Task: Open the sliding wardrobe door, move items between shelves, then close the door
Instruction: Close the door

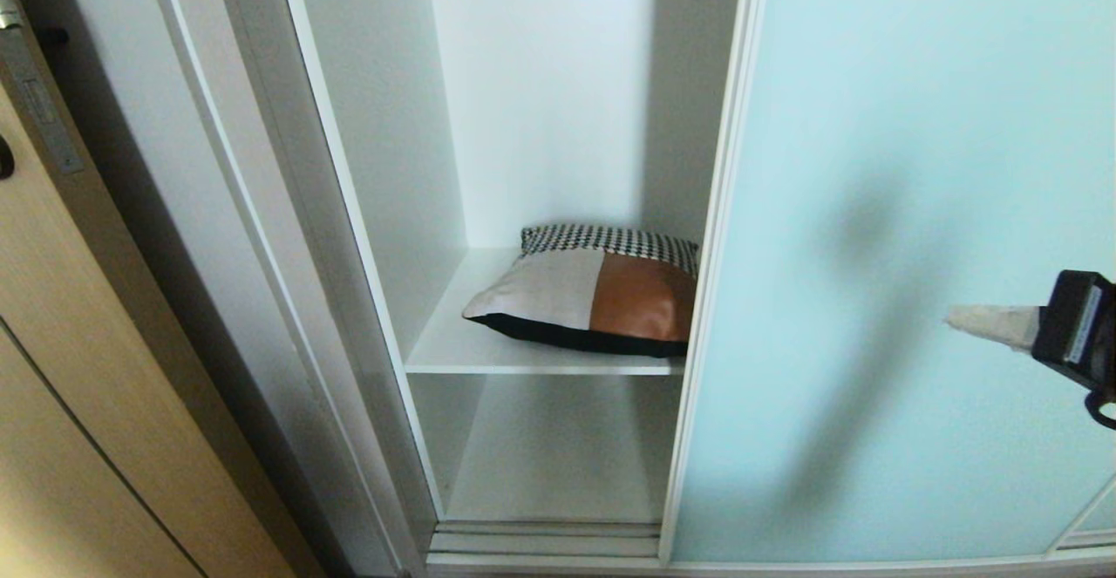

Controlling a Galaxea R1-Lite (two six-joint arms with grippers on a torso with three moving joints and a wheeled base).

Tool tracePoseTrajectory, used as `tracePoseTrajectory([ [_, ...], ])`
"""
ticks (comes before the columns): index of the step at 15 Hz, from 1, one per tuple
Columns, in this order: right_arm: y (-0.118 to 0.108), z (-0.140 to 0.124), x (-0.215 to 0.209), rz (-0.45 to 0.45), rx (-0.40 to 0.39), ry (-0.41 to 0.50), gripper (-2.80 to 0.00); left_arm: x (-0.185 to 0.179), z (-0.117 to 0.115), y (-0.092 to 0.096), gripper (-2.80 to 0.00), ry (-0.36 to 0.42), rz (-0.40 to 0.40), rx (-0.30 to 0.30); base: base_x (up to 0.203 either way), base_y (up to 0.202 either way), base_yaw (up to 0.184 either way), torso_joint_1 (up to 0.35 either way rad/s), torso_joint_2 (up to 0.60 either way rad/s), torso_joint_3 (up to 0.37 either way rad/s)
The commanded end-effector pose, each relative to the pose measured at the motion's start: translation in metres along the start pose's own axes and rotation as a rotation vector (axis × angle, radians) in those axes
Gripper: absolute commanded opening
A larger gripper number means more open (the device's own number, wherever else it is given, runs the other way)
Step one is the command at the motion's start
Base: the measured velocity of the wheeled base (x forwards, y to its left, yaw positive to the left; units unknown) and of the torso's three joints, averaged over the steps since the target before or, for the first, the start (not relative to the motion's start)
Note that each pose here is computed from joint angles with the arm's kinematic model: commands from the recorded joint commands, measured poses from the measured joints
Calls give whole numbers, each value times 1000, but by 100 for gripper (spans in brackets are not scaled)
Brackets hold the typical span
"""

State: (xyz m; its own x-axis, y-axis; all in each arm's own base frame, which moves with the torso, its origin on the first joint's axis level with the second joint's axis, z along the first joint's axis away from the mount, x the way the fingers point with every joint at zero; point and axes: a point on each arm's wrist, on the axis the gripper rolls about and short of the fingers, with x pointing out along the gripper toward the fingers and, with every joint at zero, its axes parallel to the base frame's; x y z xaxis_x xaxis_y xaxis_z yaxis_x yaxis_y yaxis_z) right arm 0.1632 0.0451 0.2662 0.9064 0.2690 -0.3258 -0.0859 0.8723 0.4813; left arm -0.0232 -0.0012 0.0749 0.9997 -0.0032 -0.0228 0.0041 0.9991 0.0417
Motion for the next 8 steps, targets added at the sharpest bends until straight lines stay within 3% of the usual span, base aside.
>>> tracePoseTrajectory([
  [1, 17, -4, 39, 32, -30, 102, -280, 0, 0, 0, -280, 2, 0, 1, 0, 0, 0, 0, 0, 0],
  [3, 41, -5, 57, 104, -65, 143, -280, 0, 0, 0, -280, 2, 0, 1, 0, 0, 0, 0, 0, 0],
  [8, 71, 10, 105, 135, -81, 148, -280, 0, 0, 0, -280, 2, 0, 1, 0, 0, 0, 0, 0, 0],
])
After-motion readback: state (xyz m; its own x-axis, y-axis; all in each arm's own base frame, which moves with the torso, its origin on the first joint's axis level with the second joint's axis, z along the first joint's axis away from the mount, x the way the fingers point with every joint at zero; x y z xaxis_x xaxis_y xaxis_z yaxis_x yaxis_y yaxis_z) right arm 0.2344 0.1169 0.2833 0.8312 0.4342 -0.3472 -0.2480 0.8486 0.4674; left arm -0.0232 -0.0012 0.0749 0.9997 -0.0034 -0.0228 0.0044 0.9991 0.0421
